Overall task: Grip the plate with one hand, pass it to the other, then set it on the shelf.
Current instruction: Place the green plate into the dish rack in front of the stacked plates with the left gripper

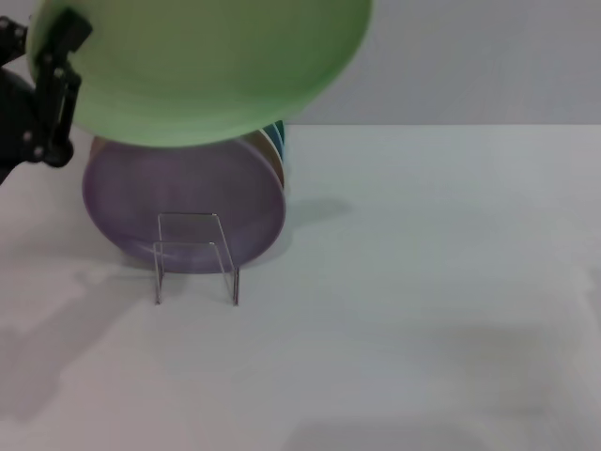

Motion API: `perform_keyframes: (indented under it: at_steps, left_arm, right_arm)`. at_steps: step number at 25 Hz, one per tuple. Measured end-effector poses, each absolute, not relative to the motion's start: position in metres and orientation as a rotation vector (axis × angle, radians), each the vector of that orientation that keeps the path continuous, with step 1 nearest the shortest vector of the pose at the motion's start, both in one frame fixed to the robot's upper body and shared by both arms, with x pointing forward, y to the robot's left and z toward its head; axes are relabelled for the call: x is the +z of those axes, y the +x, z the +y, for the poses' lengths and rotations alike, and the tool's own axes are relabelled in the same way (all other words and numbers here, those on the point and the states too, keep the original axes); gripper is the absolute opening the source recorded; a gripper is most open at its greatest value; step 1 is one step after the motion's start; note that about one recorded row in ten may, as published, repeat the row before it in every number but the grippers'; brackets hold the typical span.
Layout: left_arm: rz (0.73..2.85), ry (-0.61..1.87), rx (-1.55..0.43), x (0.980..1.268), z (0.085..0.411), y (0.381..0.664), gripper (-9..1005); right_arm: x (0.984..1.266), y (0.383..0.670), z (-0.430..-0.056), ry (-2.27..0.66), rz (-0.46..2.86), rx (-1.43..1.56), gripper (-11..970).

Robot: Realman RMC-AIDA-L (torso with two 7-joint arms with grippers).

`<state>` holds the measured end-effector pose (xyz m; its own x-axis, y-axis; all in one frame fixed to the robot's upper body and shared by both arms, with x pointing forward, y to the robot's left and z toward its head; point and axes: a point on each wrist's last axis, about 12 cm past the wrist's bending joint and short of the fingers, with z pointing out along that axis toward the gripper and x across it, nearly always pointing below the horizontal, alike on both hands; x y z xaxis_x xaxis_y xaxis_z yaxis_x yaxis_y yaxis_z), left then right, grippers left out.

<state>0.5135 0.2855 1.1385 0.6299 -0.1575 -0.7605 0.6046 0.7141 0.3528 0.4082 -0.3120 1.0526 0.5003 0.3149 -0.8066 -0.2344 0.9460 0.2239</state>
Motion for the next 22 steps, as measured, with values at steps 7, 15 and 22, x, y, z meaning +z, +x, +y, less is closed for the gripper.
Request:
perform_keyframes:
  at_steps: [7, 15, 22]
  left_arm:
    - [0.761, 0.768, -0.434, 1.127, 0.298, 0.523, 85]
    - [0.757, 0.876, -0.384, 1.125, 0.302, 0.527, 88]
    - [0.777, 0.961, -0.386, 1.125, 0.308, 0.530, 91]
  right_arm:
    - [1.052, 0.408, -0.308, 0.086, 0.992, 0.349, 717]
    - [1.053, 0.405, -0.304, 0.075, 0.979, 0.370, 717]
    - [1.055, 0.404, -0.298, 0.052, 0.965, 0.402, 716]
